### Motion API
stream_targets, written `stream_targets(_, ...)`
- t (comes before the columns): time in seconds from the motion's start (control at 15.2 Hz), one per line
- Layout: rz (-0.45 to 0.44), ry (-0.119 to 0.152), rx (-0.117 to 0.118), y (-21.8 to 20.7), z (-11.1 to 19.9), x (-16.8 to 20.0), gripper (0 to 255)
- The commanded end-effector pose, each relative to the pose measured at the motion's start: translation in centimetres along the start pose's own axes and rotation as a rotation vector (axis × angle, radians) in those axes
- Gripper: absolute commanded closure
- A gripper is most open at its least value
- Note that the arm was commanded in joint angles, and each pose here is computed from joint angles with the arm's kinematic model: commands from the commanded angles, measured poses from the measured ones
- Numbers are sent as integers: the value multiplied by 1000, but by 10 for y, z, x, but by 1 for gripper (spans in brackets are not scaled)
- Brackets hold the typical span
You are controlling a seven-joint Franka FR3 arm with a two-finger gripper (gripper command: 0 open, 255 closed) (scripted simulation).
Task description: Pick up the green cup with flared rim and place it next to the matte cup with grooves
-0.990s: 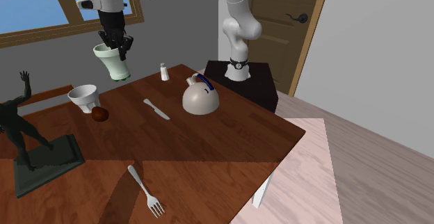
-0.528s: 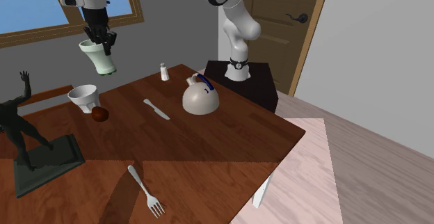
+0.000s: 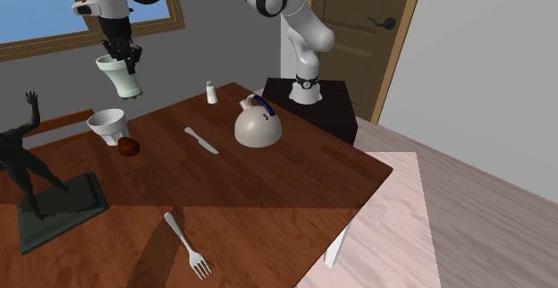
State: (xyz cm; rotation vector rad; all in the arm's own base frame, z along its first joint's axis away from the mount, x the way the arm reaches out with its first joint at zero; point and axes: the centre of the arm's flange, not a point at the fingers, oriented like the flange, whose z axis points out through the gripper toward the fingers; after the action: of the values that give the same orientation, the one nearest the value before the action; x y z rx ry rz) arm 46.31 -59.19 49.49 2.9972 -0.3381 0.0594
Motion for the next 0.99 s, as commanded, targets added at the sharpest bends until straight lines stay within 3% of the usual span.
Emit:
stream_targets(0.0, 0, 1, -1, -1, 9, -1, 255)
stream_targets(0.92, 0, 1, -1, -10, 82, -5, 255)
